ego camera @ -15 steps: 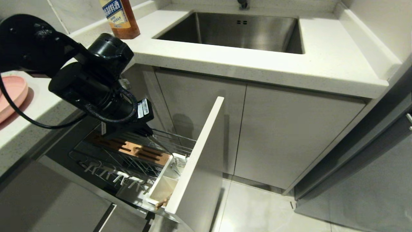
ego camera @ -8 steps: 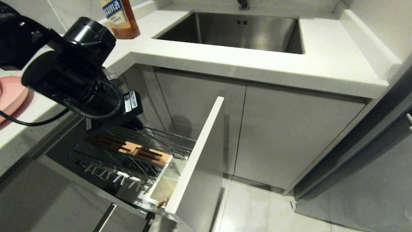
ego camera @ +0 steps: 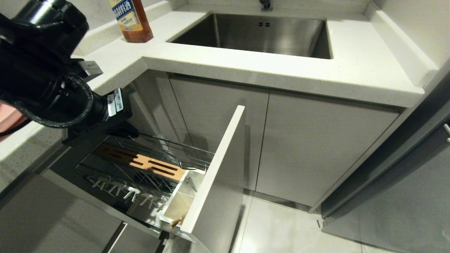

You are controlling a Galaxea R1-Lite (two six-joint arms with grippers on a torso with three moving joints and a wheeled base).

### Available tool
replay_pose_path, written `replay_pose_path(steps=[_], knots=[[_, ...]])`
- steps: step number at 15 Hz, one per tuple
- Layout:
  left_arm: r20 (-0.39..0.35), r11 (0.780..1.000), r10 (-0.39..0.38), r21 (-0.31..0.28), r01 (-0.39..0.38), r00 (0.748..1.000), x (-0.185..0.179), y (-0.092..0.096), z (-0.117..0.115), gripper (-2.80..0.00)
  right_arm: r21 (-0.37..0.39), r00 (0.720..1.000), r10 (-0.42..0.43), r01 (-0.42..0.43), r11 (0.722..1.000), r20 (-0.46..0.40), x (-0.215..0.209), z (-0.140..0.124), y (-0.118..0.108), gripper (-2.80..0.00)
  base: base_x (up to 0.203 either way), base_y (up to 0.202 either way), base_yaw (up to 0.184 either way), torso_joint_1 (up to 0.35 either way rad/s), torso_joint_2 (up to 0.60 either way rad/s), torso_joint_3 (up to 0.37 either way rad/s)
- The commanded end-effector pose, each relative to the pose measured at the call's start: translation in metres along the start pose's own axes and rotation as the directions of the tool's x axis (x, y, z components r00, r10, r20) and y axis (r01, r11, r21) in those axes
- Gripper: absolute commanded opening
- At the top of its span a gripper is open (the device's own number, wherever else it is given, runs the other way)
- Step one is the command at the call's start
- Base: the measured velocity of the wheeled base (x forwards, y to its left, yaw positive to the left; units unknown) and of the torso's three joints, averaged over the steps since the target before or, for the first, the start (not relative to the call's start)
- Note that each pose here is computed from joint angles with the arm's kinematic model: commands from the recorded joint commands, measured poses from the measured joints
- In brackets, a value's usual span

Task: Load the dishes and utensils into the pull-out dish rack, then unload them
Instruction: Take the fork out of the cupboard

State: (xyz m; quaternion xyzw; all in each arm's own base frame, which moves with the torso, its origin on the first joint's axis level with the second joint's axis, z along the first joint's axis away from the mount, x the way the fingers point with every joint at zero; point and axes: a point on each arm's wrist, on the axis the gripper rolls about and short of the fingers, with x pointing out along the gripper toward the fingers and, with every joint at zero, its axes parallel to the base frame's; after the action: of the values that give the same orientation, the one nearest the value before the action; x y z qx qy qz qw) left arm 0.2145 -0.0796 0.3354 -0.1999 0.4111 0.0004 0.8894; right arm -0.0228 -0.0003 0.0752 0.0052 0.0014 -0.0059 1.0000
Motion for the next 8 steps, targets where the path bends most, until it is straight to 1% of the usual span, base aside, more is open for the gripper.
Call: replay_pose_path(steps=[1, 3, 5, 8], knots=[[0.043, 0.999, -0.030, -0.007, 0.031, 0.999, -0.024, 0.006, -0.005, -2.80, 0.000, 1.000, 0.000, 0.000, 1.000, -0.002, 0.000, -0.001, 0.000, -2.80, 0.000, 0.000, 0.000, 0.000, 0.00, 0.000], [0.100, 0.998, -0.053, -0.010, 0.054, 0.994, -0.048, 0.014, -0.012, -2.80, 0.000, 1.000, 0.001, -0.001, 1.000, -0.002, 0.000, 0.000, 0.000, -2.80, 0.000, 0.000, 0.000, 0.000, 0.00, 0.000], [0.175, 0.998, -0.063, -0.013, 0.066, 0.983, -0.075, 0.024, -0.021, -2.80, 0.000, 1.000, 0.000, 0.000, 1.000, -0.002, 0.000, 0.000, 0.000, -2.80, 0.000, 0.000, 0.000, 0.000, 0.00, 0.000], [0.295, 0.996, -0.074, -0.018, 0.083, 0.953, -0.114, 0.041, -0.035, -2.80, 0.000, 1.000, 0.001, -0.001, 1.000, -0.003, 0.000, -0.001, 0.000, -2.80, 0.000, 0.000, 0.000, 0.000, 0.00, 0.000]])
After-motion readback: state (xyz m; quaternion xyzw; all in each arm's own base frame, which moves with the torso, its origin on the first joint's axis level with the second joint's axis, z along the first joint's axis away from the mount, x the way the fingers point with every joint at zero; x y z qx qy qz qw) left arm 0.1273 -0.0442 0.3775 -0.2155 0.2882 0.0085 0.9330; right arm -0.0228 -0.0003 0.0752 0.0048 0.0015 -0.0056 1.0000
